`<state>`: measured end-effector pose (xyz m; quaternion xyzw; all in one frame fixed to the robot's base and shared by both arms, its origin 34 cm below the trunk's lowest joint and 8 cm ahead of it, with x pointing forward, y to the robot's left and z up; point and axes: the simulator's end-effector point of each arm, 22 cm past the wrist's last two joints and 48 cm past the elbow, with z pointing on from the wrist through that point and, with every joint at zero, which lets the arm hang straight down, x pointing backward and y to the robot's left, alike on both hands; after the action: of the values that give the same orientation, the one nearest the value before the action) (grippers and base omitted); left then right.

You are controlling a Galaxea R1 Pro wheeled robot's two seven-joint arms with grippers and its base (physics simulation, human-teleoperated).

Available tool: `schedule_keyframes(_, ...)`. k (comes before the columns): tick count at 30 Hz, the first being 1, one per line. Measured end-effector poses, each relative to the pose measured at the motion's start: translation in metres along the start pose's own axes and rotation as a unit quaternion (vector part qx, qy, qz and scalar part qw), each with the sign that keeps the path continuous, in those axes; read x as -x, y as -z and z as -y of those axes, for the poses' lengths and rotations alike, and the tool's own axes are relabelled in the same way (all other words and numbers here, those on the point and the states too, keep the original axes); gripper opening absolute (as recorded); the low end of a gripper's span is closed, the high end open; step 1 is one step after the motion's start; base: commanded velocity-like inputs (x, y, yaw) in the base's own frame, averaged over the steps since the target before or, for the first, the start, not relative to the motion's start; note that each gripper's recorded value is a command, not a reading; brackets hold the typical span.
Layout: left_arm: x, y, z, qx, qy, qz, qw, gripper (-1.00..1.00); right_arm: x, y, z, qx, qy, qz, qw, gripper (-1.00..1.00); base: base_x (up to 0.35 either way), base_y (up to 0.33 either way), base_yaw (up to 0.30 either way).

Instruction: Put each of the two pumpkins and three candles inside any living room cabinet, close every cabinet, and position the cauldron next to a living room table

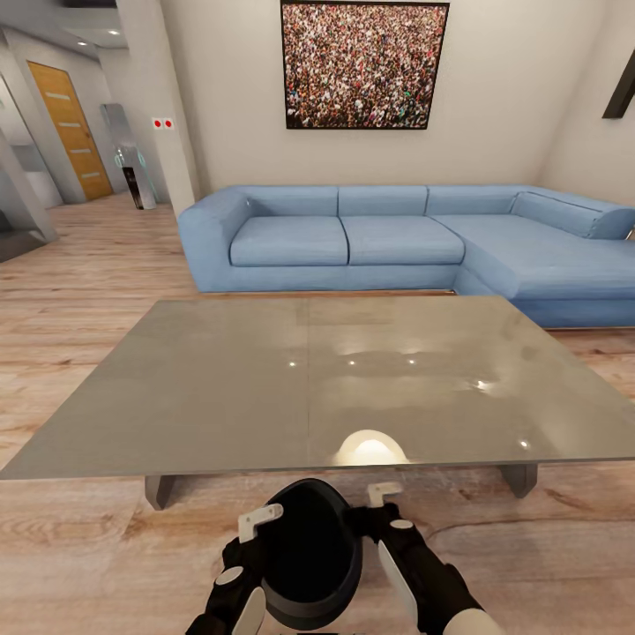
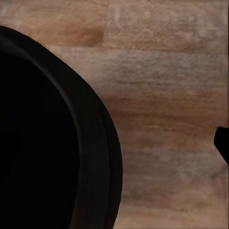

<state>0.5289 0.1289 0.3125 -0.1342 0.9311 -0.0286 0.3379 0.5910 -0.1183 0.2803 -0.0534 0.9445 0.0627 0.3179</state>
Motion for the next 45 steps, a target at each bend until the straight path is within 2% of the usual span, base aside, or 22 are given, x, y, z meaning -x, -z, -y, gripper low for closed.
schedule_keyframes(1, 0.005, 0.001, 0.001, -0.001, 0.003, 0.008, 1.0000, 1.00, 0.011, 0.000, 0.002, -0.004, -0.002, 0.028, 0.9996, 1.00, 0.000, 0.000, 0.000)
schedule_keyframes(3, 0.012, 0.002, 0.002, -0.003, 0.009, 0.020, 0.9998, 1.00, 0.019, 0.000, 0.003, -0.007, -0.005, 0.054, 0.9985, 1.00, 0.000, 0.000, 0.000)
schedule_keyframes(7, 0.022, 0.002, 0.000, -0.002, 0.016, 0.037, 0.9992, 1.00, 0.020, 0.000, 0.004, -0.009, -0.006, 0.066, 0.9978, 1.00, 0.000, 0.000, 0.000)
schedule_keyframes(12, 0.038, 0.006, -0.001, -0.005, 0.021, 0.057, 0.9981, 1.00, 0.020, 0.000, 0.004, -0.009, -0.006, 0.069, 0.9975, 1.00, 0.000, 0.000, 0.000)
schedule_keyframes(18, 0.047, 0.007, -0.004, -0.005, 0.021, 0.067, 0.9975, 1.00, 0.020, 0.000, 0.004, -0.009, -0.006, 0.069, 0.9975, 1.00, 0.000, 0.000, 0.000)
schedule_keyframes(45, 0.048, 0.006, -0.008, -0.002, 0.019, 0.069, 0.9974, 1.00, 0.016, -0.001, 0.005, -0.010, -0.005, 0.065, 0.9978, 1.00, -0.056, 0.000, -0.003)
